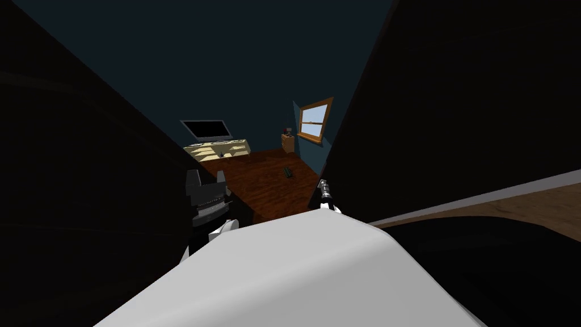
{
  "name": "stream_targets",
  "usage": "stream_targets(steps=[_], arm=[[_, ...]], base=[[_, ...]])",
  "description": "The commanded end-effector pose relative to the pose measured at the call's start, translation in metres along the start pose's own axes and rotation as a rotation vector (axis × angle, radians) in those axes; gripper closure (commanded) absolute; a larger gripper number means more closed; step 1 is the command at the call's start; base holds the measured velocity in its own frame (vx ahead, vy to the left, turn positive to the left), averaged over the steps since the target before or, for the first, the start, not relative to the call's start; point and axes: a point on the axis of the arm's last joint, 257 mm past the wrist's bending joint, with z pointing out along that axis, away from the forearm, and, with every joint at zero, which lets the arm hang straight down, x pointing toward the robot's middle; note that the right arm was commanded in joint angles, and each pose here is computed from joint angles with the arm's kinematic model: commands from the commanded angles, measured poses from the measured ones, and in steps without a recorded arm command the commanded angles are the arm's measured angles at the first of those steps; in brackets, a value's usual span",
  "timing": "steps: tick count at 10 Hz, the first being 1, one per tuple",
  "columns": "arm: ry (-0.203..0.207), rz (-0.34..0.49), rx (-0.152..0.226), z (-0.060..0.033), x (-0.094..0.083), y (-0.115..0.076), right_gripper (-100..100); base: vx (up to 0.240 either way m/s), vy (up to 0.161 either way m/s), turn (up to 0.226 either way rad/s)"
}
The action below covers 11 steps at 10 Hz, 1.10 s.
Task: Push the door open
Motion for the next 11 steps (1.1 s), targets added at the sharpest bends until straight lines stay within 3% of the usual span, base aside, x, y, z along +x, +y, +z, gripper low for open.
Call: stream_targets(steps=[1,5,7,8,11], arm=[[-0.029,-0.003,-0.010,0.0017,-0.013,0.004,100],[-0.090,-0.003,-0.011,-0.0012,-0.038,0.005,100],[-0.092,-0.002,-0.003,-0.0030,-0.038,0.002,100],[-0.117,-0.002,-0.008,-0.0034,-0.050,0.004,100],[-0.149,-0.002,-0.009,-0.0059,-0.063,0.004,100]], base=[[0.193,0.028,-0.054],[0.206,0.008,-0.052],[0.132,0.001,-0.038],[0.132,-0.023,-0.045],[0.175,-0.023,-0.033]])
